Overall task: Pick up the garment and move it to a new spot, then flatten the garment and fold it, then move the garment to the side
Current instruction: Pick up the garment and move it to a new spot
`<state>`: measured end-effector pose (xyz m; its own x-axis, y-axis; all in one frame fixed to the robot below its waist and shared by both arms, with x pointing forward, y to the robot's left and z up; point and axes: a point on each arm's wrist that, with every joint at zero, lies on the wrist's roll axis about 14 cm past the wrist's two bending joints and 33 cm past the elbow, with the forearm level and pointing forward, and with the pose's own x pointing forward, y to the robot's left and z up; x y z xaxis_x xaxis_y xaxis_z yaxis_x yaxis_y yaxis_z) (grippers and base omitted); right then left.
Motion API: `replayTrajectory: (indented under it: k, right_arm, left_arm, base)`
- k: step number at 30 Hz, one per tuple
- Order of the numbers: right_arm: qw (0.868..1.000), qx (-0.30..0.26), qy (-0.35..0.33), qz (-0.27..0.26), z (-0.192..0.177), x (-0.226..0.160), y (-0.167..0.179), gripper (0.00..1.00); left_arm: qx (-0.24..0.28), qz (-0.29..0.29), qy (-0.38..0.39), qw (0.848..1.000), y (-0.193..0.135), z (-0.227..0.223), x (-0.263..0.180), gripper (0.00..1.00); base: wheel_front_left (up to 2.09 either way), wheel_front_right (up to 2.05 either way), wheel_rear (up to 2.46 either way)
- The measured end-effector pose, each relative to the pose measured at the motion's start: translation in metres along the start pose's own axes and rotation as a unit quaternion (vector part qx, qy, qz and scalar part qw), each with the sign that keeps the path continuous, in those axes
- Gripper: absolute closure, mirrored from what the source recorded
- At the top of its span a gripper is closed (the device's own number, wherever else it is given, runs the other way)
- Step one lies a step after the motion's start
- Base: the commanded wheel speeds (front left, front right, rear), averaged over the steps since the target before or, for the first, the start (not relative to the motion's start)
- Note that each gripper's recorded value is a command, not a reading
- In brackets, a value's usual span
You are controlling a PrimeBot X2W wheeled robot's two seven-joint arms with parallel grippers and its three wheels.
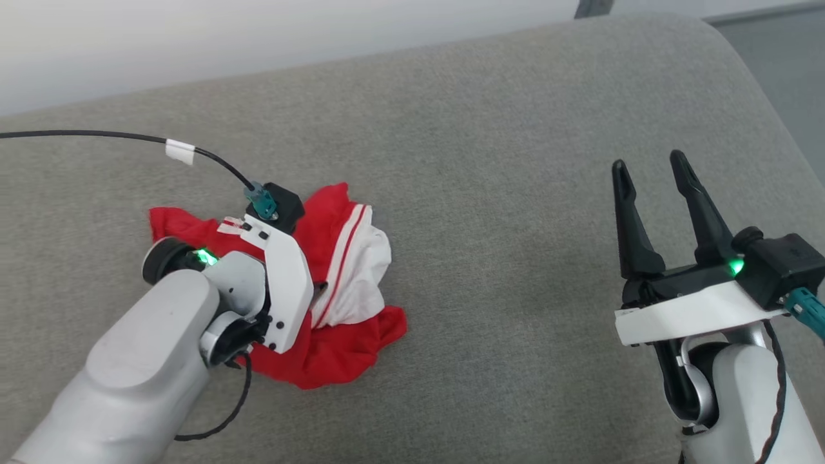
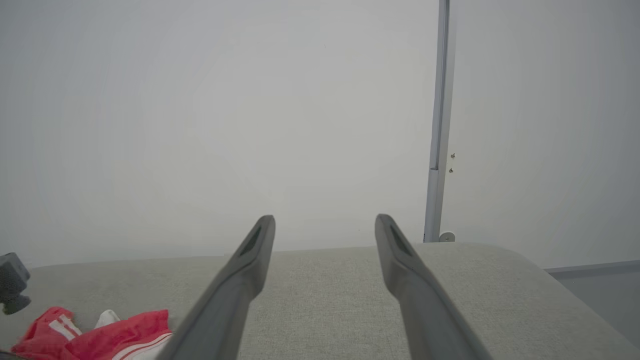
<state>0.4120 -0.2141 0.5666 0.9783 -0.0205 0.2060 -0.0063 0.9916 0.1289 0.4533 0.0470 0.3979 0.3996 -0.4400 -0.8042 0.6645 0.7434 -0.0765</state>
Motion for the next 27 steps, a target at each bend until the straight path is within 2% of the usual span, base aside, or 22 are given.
replayTrajectory:
  k: [5, 12, 16, 22, 27]
  right_arm:
    - [1.000, 0.004, -0.004, 0.009, 0.004, -0.001, 0.006, 0.00]
    - [0.999, 0.008, -0.007, 0.030, 0.010, -0.004, 0.020, 0.00]
    - [0.999, 0.012, -0.010, 0.044, 0.014, -0.006, 0.030, 0.00]
    - [0.998, 0.016, -0.011, 0.057, 0.017, -0.010, 0.040, 0.00]
    - [0.998, 0.018, -0.013, 0.063, 0.019, -0.012, 0.044, 0.00]
  left_arm:
    - [0.004, 0.017, -0.070, 0.997, 0.009, 0.022, -0.028, 0.00]
    - [-0.009, 0.044, -0.173, 0.984, 0.015, 0.041, -0.078, 0.00]
    - [-0.013, 0.070, -0.250, 0.966, 0.021, 0.051, -0.111, 0.00]
    - [-0.025, 0.111, -0.328, 0.938, 0.030, 0.042, -0.147, 0.00]
    - [-0.045, 0.156, -0.397, 0.903, 0.042, 0.031, -0.176, 0.00]
  base:
    - [0.00, 0.00, 0.00]
    - [0.00, 0.00, 0.00]
    - [0.00, 0.00, 0.00]
    - [0.00, 0.00, 0.00]
    - [0.00, 0.00, 0.00]
